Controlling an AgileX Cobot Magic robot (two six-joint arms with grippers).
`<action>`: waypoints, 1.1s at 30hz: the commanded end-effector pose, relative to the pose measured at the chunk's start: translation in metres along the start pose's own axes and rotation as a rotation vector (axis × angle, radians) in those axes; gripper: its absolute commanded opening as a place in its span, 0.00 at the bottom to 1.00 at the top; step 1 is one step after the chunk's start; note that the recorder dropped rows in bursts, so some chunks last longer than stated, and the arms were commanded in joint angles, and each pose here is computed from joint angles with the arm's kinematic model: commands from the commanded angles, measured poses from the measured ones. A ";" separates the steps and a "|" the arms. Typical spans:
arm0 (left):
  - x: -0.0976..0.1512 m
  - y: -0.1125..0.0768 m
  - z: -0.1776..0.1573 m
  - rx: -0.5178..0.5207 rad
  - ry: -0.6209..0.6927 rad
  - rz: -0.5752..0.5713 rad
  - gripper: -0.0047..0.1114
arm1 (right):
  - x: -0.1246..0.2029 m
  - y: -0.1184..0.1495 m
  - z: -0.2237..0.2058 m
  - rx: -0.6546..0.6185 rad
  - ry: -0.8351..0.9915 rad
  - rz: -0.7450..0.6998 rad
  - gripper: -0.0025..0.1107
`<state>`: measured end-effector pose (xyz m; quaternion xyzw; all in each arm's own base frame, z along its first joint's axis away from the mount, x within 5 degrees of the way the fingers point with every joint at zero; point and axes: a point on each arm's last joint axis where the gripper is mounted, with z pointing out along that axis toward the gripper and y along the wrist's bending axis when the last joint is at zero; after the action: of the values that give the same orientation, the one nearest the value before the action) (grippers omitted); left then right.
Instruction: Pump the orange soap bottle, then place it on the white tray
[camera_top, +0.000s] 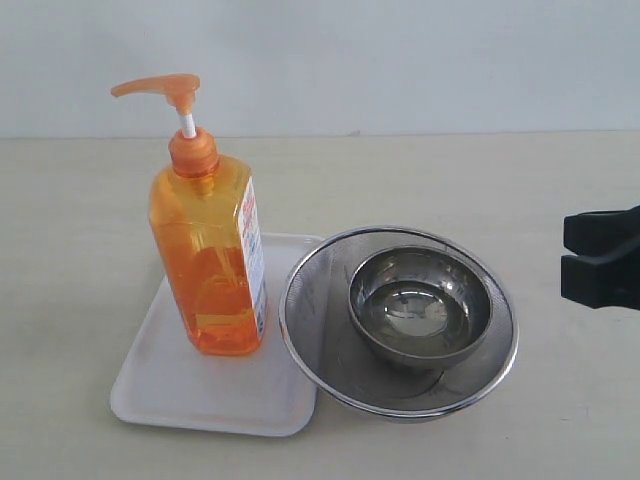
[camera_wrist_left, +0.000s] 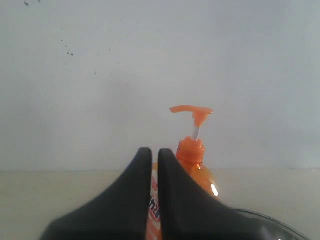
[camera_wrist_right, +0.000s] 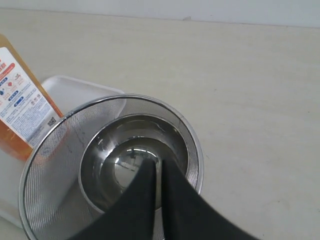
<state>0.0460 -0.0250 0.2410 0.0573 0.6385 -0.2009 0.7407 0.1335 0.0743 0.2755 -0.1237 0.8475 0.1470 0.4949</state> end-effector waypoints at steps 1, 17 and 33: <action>0.012 0.007 0.000 -0.056 0.027 -0.007 0.08 | -0.001 0.000 -0.001 0.001 -0.009 0.002 0.02; 0.034 0.023 -0.003 -0.195 0.179 0.199 0.08 | -0.001 0.000 -0.001 0.001 -0.009 0.002 0.02; 0.054 0.028 -0.010 -0.254 0.410 0.104 0.08 | -0.001 -0.001 -0.001 0.003 -0.008 -0.001 0.02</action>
<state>0.0536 -0.0083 0.1859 0.0441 0.7814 -0.0626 0.6193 0.1335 0.0743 0.2755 -0.1237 0.8475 0.1470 0.4949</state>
